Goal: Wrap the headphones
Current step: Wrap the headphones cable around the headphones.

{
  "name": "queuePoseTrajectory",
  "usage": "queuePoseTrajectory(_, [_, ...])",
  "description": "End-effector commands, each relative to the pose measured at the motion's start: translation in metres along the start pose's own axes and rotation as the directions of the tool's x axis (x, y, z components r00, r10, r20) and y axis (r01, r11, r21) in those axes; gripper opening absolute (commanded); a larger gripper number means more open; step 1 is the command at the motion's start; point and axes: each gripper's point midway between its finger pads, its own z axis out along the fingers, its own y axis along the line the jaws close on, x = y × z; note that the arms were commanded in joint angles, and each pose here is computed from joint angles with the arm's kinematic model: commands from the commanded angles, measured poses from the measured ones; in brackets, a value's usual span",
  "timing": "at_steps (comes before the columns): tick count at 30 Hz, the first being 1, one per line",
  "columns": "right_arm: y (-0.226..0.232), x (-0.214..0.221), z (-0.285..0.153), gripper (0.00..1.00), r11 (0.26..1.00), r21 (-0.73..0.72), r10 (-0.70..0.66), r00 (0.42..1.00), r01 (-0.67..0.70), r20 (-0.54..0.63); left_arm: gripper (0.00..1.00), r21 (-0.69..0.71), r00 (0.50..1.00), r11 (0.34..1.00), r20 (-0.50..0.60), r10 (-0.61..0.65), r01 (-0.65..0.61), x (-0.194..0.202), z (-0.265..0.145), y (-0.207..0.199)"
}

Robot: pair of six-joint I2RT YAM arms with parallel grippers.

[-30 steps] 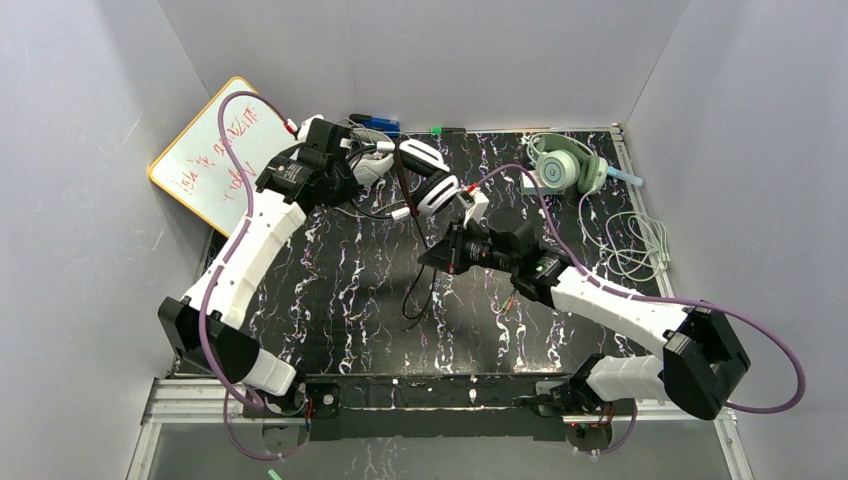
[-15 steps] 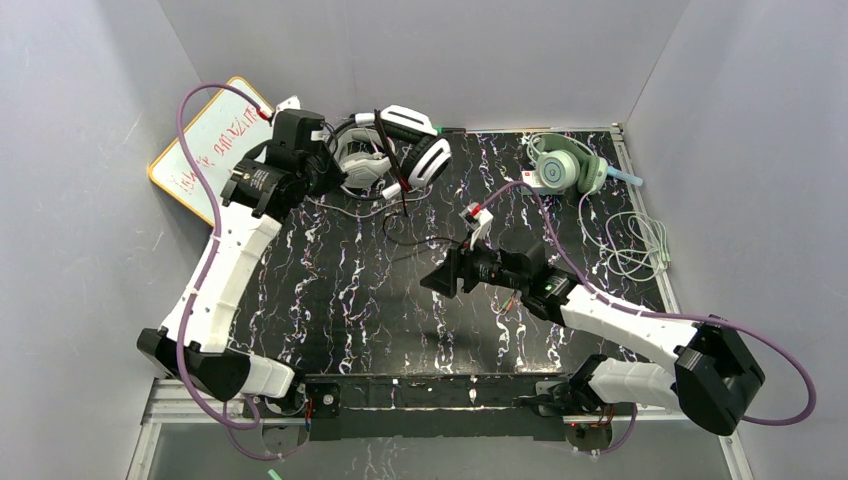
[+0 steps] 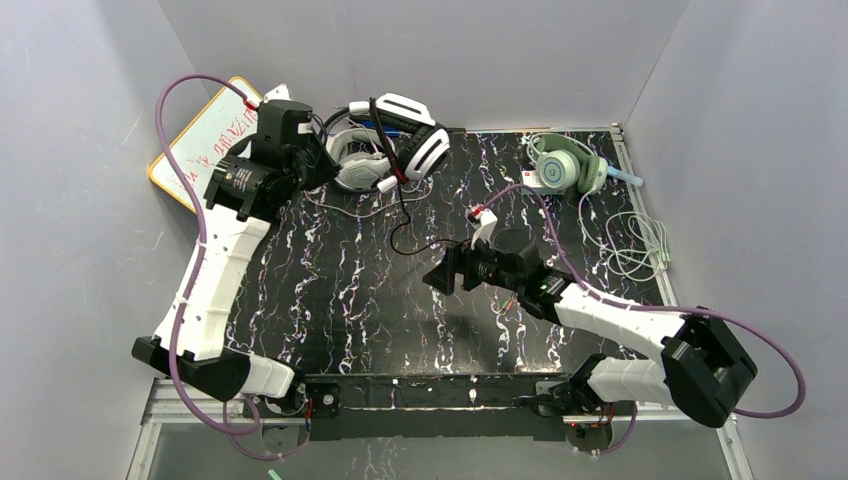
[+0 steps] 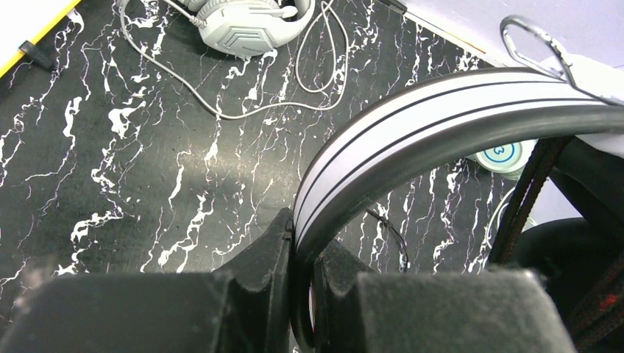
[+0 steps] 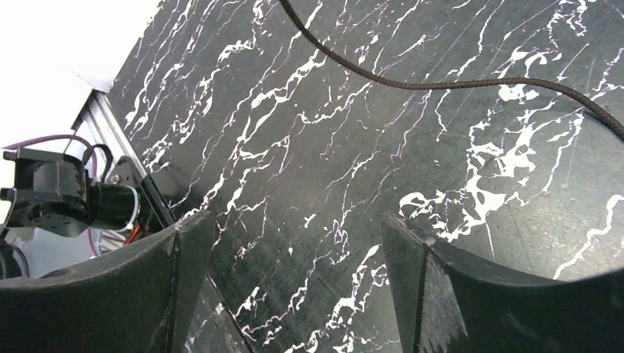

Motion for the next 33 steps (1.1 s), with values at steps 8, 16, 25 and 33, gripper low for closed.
queuePoseTrajectory(8, [-0.051, -0.012, 0.049, 0.95, 0.786, 0.386, 0.511, 0.859, -0.483, 0.034, 0.0, 0.163, 0.989, 0.983, 0.103, -0.104, 0.086, -0.035, -0.052, -0.025])
queuePoseTrajectory(16, [-0.058, -0.045, 0.066, 0.92, 0.425, 0.236, 0.797, 0.485, -0.874, 0.36, 0.0, 0.168, 0.989, 0.98, 0.085, -0.118, 0.102, -0.027, -0.049, -0.023])
queuePoseTrajectory(25, [-0.076, -0.052, 0.102, 0.83, 0.204, 0.121, 0.862, 0.237, -0.971, 0.448, 0.0, 0.186, 0.989, 0.976, 0.073, -0.125, 0.11, -0.022, -0.051, -0.023])
queuePoseTrajectory(33, [-0.098, -0.031, 0.132, 0.67, 0.14, 0.141, 0.862, 0.191, -0.98, 0.47, 0.0, 0.184, 0.99, 0.979, 0.085, -0.109, 0.092, -0.026, -0.061, -0.02])
